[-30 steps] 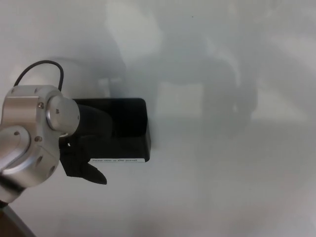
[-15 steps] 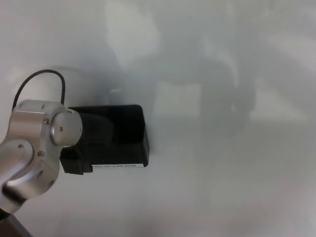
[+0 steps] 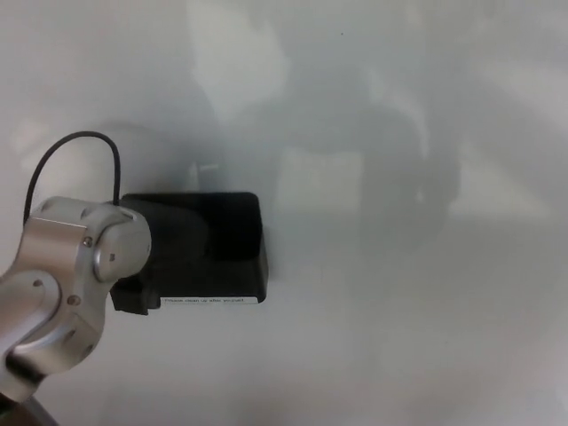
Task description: A magnetic marker holder is on the left hand side of the white board, the robot put the index and middle finger into the opening of the container and pull off the magnetic holder and hand it to a human on the left hand side.
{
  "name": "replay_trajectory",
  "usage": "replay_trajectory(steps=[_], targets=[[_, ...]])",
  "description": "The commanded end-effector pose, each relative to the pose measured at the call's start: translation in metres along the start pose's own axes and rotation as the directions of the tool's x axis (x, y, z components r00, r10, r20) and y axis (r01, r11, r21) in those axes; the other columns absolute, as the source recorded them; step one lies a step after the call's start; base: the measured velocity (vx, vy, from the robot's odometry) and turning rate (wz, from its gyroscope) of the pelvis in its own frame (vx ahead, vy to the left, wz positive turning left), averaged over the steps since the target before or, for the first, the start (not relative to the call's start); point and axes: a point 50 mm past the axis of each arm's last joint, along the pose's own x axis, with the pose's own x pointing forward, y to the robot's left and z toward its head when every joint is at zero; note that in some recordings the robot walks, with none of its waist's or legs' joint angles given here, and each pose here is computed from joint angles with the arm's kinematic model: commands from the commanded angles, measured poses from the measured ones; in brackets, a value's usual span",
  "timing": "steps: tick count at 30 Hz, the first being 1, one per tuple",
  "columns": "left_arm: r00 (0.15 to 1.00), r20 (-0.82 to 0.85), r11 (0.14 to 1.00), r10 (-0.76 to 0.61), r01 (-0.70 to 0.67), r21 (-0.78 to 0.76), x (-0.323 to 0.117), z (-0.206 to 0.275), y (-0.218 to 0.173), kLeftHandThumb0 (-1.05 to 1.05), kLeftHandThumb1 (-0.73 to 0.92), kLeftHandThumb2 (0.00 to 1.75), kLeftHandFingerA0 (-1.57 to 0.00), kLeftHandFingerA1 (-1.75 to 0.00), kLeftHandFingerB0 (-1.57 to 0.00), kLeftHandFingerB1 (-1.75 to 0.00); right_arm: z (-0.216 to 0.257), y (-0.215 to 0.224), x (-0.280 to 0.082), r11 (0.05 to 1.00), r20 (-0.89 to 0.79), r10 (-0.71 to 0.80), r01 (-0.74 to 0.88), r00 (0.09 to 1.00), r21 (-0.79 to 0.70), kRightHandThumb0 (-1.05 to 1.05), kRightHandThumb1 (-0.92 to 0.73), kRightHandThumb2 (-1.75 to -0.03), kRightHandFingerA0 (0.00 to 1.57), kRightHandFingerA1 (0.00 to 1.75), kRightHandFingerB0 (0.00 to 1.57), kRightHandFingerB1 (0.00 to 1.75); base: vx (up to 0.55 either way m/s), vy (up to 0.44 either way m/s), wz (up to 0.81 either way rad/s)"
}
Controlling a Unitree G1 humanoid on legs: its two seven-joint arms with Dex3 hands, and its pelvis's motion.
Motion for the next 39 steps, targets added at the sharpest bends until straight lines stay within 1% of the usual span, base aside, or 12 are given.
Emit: replay_trajectory(steps=[1, 3, 4, 6, 12, 18, 19, 23, 28, 31, 32, 39], targets=[[0.98, 0.089, 0.98, -0.18, 0.186, -0.071, 0.009, -0.007, -0.018, 0.24, 0.92, 0.72, -0.82, -1.43, -0.77, -1.22, -0.004, -0.002, -0.003, 1.0, -0.025, -0.015, 0.015, 1.0, 0.0, -0.52, -0.7, -0.62, 0.81, 0.53, 0.39, 0.33, 0.0, 0.0, 0.0], [0.977, 0.102, 0.977, -0.189, 0.198, -0.082, 0.009, -0.008, -0.018, 0.24, 0.92, 0.72, -0.82, -1.43, -0.77, -1.22, -0.004, -0.002, -0.003, 1.0, -0.025, -0.016, 0.016, 1.0, 0.0, -0.52, -0.7, -0.62, 0.81, 0.53, 0.39, 0.33, 0.0, 0.0, 0.0], [0.966, 0.131, 0.953, -0.225, 0.246, -0.175, 0.013, -0.014, -0.019, 0.28, 0.92, 0.94, -0.88, -1.51, -0.85, -1.27, -0.004, -0.002, -0.003, 1.0, -0.026, -0.015, 0.015, 1.0, -0.001, -0.53, -0.73, -0.62, 0.81, 0.53, 0.4, 0.34, 0.0, 0.0, 0.0], [0.933, 0.215, 0.869, -0.288, 0.349, -0.35, 0.019, -0.027, -0.022, 0.2, 0.92, 1.02, -0.85, -1.5, -0.85, -1.18, -0.004, -0.002, -0.003, 1.0, -0.025, -0.012, 0.012, 1.0, -0.012, -0.54, -0.71, -0.63, 0.81, 0.53, 0.38, 0.33, 0.0, 0.0, 0.0], [0.884, 0.326, 0.704, -0.335, 0.465, -0.537, 0.023, -0.042, -0.021, 0.08, 0.92, 1.0, -0.84, -1.39, -0.87, -1.02, -0.001, -0.002, 0.001, 1.0, -0.012, -0.005, 0.005, 1.0, 0.019, -0.55, -0.72, -0.61, 0.83, 0.54, 0.4, 0.34, 0.0, 0.0, 0.0], [0.839, 0.407, 0.622, -0.362, 0.543, -0.564, 0.023, -0.039, -0.022, 0.06, 0.86, 1.08, -0.79, -1.34, -0.82, -0.99, 0.001, -0.002, 0.002, 1.0, -0.006, -0.009, 0.009, 1.0, 0.007, -0.54, -0.72, -0.62, 0.81, 0.52, 0.41, 0.33, 0.0, 0.0, 0.0], [0.815, 0.44, 0.583, -0.377, 0.578, -0.571, 0.022, -0.037, -0.023, 0.02, 0.73, 1.24, -0.96, -1.13, -0.8, -0.92, 0.002, -0.001, 0.002, 1.0, 0.0, -0.005, 0.005, 1.0, 0.006, -0.54, -0.72, -0.62, 0.81, 0.52, 0.4, 0.33, 0.0, 0.0, 0.0], [0.78, 0.503, 0.543, -0.373, 0.623, -0.563, 0.022, -0.033, -0.024, 0.04, 0.74, 1.21, -0.93, -1.32, -0.82, -1.04, 0.004, -0.001, 0.004, 1.0, 0.006, -0.003, 0.003, 1.0, -0.003, -0.54, -0.7, -0.62, 0.82, 0.53, 0.38, 0.33, 0.0, 0.0, 0.0], [0.752, 0.561, 0.47, -0.347, 0.657, -0.59, 0.021, -0.029, -0.028, 0.02, 0.74, 1.2, -0.98, -1.3, -0.88, -0.95, 0.004, -0.001, 0.005, 1.0, 0.006, -0.001, 0.001, 1.0, -0.007, -0.53, -0.7, -0.62, 0.81, 0.54, 0.38, 0.33, 0.0, 0.0, 0.0], [0.649, 0.7, 0.295, -0.298, 0.76, -0.579, 0.022, -0.02, -0.041, -0.01, 0.77, 1.35, -1.03, -1.16, -0.9, -1.03, 0.005, -0.001, 0.005, 1.0, 0.005, 0.0, 0.0, 1.0, -0.003, -0.53, -0.73, -0.62, 0.8, 0.54, 0.39, 0.33, 0.0, 0.0, 0.0], [0.637, 0.719, 0.273, -0.28, 0.77, -0.576, 0.022, -0.018, -0.044, -0.04, 0.69, 1.47, -0.94, -1.36, -0.92, -1.12, 0.005, -0.001, 0.006, 1.0, 0.005, 0.001, -0.001, 1.0, -0.005, -0.53, -0.73, -0.62, 0.82, 0.54, 0.4, 0.33, 0.0, 0.0, 0.0], [0.489, 0.869, 0.094, -0.073, 0.871, -0.482, 0.021, 0.0, -0.066, -0.12, 0.77, 1.38, -1.04, -1.2, -0.92, -1.03, 0.008, -0.002, 0.007, 1.0, 0.009, 0.012, -0.012, 1.0, -0.014, -0.53, -0.73, -0.62, 0.8, 0.54, 0.39, 0.33, 0.0, 0.0, 0.0]])
